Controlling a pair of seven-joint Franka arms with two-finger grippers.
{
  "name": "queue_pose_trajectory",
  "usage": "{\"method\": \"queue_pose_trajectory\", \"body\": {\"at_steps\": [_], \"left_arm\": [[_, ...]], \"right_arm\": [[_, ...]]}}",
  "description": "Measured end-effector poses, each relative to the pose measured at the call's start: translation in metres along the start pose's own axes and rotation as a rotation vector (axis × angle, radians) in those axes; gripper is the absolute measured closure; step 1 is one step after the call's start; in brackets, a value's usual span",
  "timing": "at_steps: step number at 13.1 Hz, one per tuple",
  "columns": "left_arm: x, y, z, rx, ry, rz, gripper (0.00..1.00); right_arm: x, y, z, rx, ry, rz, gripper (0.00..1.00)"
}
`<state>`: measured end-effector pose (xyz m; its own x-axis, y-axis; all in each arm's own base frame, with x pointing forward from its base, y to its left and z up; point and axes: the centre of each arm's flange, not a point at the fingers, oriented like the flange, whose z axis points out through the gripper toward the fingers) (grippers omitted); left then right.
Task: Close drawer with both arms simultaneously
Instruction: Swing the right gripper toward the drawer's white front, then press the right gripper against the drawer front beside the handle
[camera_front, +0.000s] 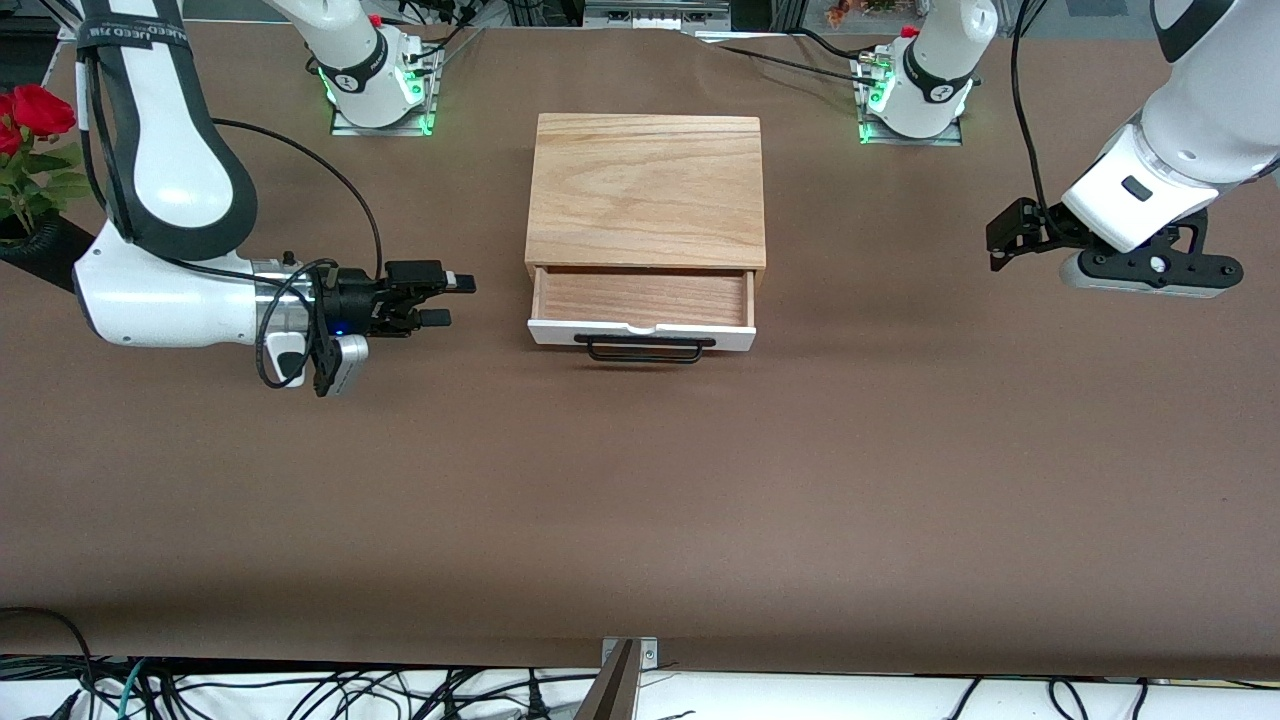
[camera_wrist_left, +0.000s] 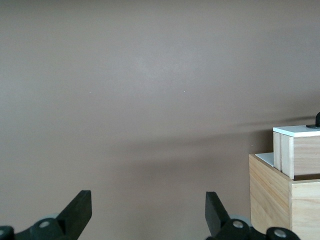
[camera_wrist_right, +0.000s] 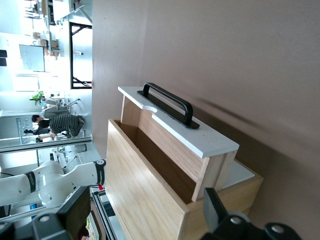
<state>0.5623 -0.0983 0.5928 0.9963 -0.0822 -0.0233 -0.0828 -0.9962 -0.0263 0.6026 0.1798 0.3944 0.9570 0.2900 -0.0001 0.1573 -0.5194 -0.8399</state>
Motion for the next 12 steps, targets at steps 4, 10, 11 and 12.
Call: {"method": "queue_pose_trajectory", "body": {"at_steps": [4, 10, 11, 12], "left_arm": [[0.0, 0.0, 0.001, 0.0, -0.002, 0.0, 0.0], [0.0, 0.0, 0.001, 0.0, -0.003, 0.0, 0.0], [0.0, 0.0, 0.001, 0.0, -0.003, 0.0, 0.0], [0.0, 0.0, 0.001, 0.0, -0.003, 0.0, 0.0]], "right_arm": [[0.01, 0.052, 0.028, 0.158, 0.063, -0.017, 0.0], [0.015, 0.132, 0.093, 0.352, 0.165, -0.042, 0.0], [0.015, 0.132, 0.104, 0.368, 0.16, -0.038, 0.0], [0.014, 0.131, 0.113, 0.38, 0.15, -0.035, 0.0]]}}
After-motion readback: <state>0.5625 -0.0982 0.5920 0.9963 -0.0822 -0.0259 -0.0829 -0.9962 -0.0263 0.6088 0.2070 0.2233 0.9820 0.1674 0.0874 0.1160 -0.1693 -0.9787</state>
